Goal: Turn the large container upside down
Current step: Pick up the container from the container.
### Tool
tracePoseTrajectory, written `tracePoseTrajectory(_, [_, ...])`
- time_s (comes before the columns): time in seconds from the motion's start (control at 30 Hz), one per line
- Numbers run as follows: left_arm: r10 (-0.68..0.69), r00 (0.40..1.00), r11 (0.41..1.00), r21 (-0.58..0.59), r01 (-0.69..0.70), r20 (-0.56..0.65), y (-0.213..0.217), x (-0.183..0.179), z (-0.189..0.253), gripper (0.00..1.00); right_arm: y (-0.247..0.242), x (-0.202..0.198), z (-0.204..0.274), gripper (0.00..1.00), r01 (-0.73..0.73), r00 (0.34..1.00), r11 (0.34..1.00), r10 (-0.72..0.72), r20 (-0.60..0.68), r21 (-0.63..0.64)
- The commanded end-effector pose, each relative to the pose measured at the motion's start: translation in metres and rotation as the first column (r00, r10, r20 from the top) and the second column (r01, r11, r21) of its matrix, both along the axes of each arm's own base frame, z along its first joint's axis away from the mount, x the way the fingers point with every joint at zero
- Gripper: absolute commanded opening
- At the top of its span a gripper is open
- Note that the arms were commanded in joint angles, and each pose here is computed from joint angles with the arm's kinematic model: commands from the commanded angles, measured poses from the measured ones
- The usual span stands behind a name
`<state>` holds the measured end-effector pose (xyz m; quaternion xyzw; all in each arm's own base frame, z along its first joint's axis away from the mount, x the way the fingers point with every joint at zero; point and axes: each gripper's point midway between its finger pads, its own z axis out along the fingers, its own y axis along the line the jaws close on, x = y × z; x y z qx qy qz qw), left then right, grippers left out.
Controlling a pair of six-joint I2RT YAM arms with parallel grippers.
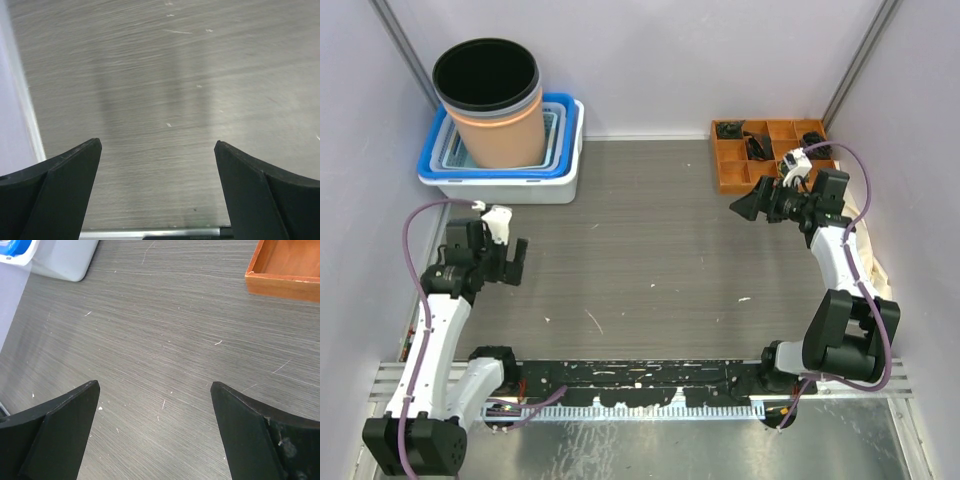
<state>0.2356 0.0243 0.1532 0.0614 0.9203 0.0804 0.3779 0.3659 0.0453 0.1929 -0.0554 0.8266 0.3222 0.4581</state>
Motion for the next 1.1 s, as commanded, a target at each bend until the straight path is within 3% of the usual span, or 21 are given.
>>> tracePoseTrajectory(0.0, [-0.466, 0.884, 0.881, -0.097, 0.463, -0.018, -0.058, -0.015, 0.038, 0.99, 0.005, 0.001, 0.008, 1.0, -0.045, 0.998, 0.999, 0.045, 0.04, 0.005])
tracePoseTrajectory(0.07, [-0.452, 0.892, 0.891, -0.053, 0.45, -0.02, -0.051, -0.004, 0.081, 0.98, 0.007, 0.0, 0.007, 1.0, -0.059, 0.998, 0.998, 0.058, 0.038, 0.015])
tracePoseTrajectory(0.2, [-0.552, 0.83, 0.834, -0.028, 0.551, -0.078, -0.053, -0.006, 0.164, 0.99, 0.006, 0.0, 0.004, 1.0, -0.071, 0.997, 0.997, 0.071, 0.028, -0.002])
tracePoseTrajectory(0.33, [-0.599, 0.796, 0.791, 0.224, 0.569, 0.093, -0.042, 0.029, 0.226, 0.99, 0.006, -0.002, 0.002, 1.0, -0.081, 0.996, 0.997, 0.081, 0.03, -0.016])
tracePoseTrajectory(0.47, [-0.641, 0.737, 0.754, 0.353, 0.554, 0.212, -0.045, 0.068, 0.265, 0.99, 0.007, -0.003, 0.0, 1.0, -0.094, 0.995, 0.995, 0.095, 0.03, -0.015])
tracePoseTrajectory(0.6, [-0.643, 0.667, 0.75, 0.487, 0.448, 0.376, -0.043, 0.119, 0.296, 0.98, 0.006, -0.003, -0.008, 1.0, -0.104, 0.994, 0.994, 0.105, 0.008, -0.03])
tracePoseTrajectory(0.73, [-0.643, 0.647, 0.759, 0.451, 0.469, 0.411, -0.048, 0.158, 0.317, 0.99, 0.005, -0.003, -0.013, 1.0, -0.112, 0.994, 0.993, 0.111, -0.014, -0.028])
tracePoseTrajectory(0.9, [-0.649, 0.676, 0.76, 0.3, 0.576, 0.347, -0.052, 0.2, 0.307, 0.99, 0.004, -0.003, -0.014, 1.0, -0.11, 0.994, 0.993, 0.109, -0.015, -0.041])
tracePoseTrajectory(1.07, [-0.65, 0.69, 0.76, 0.262, 0.595, 0.318, -0.052, 0.221, 0.288, 0.99, 0.003, -0.003, -0.015, 1.0, -0.109, 0.994, 0.993, 0.108, -0.017, -0.047])
